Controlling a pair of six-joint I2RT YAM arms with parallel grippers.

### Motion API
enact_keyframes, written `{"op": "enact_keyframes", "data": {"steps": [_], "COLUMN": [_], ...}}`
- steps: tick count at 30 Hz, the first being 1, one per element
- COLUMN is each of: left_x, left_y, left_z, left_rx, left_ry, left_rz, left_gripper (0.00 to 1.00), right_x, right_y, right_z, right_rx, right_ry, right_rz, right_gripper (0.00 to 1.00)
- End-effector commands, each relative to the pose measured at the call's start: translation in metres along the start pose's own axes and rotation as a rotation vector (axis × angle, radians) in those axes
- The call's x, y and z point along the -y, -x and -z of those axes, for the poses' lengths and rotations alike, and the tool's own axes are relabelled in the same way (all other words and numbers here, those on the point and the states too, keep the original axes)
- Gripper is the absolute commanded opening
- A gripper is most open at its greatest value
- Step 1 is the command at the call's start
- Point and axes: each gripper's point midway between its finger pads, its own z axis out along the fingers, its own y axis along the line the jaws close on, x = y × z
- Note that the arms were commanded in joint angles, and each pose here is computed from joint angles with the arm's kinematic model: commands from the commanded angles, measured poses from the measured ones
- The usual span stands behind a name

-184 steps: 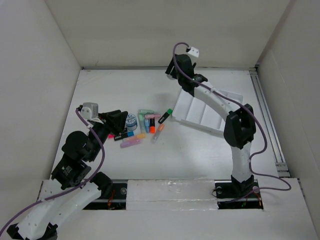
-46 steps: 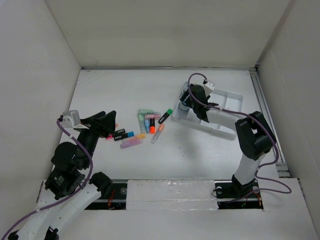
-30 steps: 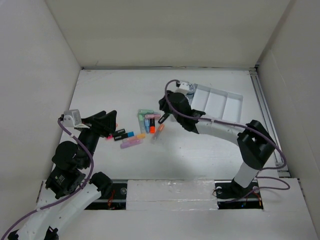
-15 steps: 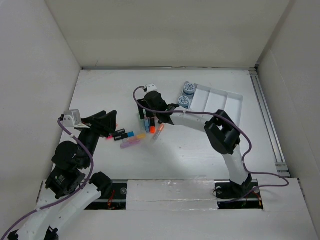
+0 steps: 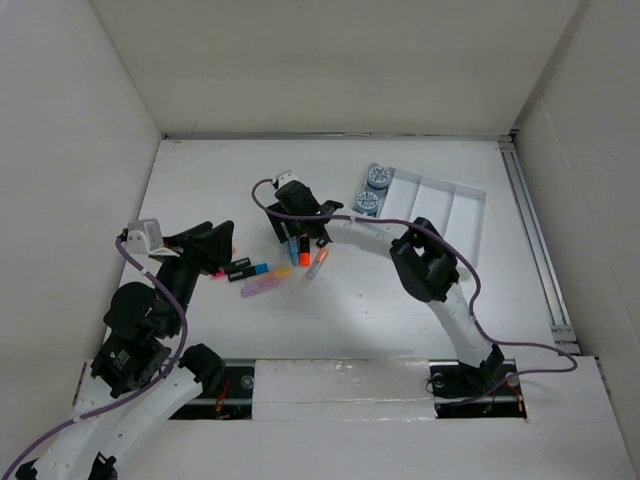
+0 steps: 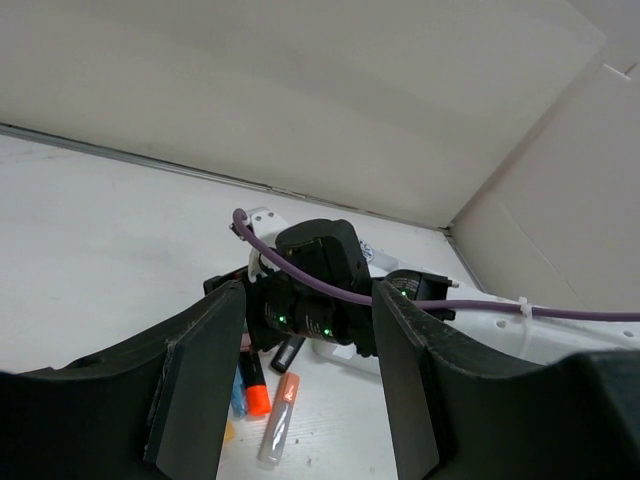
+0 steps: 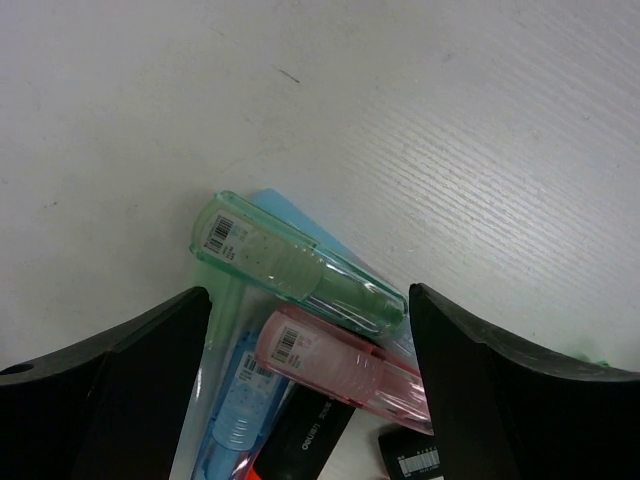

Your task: Organize the desk

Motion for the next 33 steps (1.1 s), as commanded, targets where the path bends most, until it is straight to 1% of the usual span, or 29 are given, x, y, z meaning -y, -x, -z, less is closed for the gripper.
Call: {"op": "enact_keyframes", "data": {"steps": [1, 3, 5, 6, 8, 11, 14, 21, 26, 28, 29, 30, 31, 33], "left_x": [0.004, 0.004, 0.004, 0.004, 0.004, 0.005, 0.005, 0.005, 0.005, 0.005, 0.005, 0.005, 0.005, 0.005], "left_y": [0.003, 0.002, 0.002, 0.002, 0.003, 0.002, 0.0, 0.0, 0.0, 0.001, 0.002, 0.002, 0.003, 0.003], "left_z": [-0.005, -0.005, -0.005, -0.005, -0.005, -0.006, -0.007, -0.007, -0.007, -0.006, -0.005, -0.005, -0.005, -0.005], "left_rx": [0.022, 0.019, 0.019, 0.019, 0.02, 0.018, 0.012, 0.012, 0.013, 0.016, 0.019, 0.019, 0.022, 0.02], "left_ry": [-0.016, -0.015, -0.016, -0.015, -0.016, -0.017, -0.018, -0.017, -0.017, -0.018, -0.019, -0.019, -0.021, -0.023], "left_rz": [-0.002, -0.005, -0.005, -0.005, -0.004, -0.005, -0.007, -0.009, -0.008, -0.007, -0.007, -0.007, -0.004, -0.006], "left_gripper": [0.49, 0.49, 0.49, 0.49, 0.49, 0.49, 0.49, 0.49, 0.49, 0.49, 0.49, 0.49, 0.49, 0.49], "right_x": [-0.002, -0.001, -0.005, 0.001, 0.0, 0.001, 0.002, -0.004, -0.001, -0.003, -0.003, -0.004, -0.004, -0.003], "right_y": [0.025, 0.026, 0.026, 0.026, 0.023, 0.018, 0.018, 0.021, 0.018, 0.015, 0.015, 0.015, 0.01, 0.009], "right_z": [0.005, 0.003, 0.0, -0.002, -0.004, -0.006, -0.006, -0.001, -0.007, -0.009, -0.01, -0.01, -0.011, -0.011], "right_rx": [0.039, 0.034, 0.028, 0.026, 0.019, 0.016, 0.015, 0.009, -0.01, -0.022, -0.023, -0.024, -0.031, -0.033], "right_ry": [0.02, 0.038, 0.052, 0.048, 0.05, 0.048, 0.039, 0.082, 0.081, 0.091, 0.091, 0.094, 0.094, 0.092], "right_rz": [0.017, 0.009, 0.006, -0.002, -0.006, -0.009, -0.005, 0.006, 0.005, 0.007, 0.007, 0.007, 0.006, 0.004], "right_gripper": [0.85, 0.84, 0.8, 0.77, 0.74, 0.74, 0.78, 0.77, 0.74, 0.71, 0.69, 0.62, 0.6, 0.6]}}
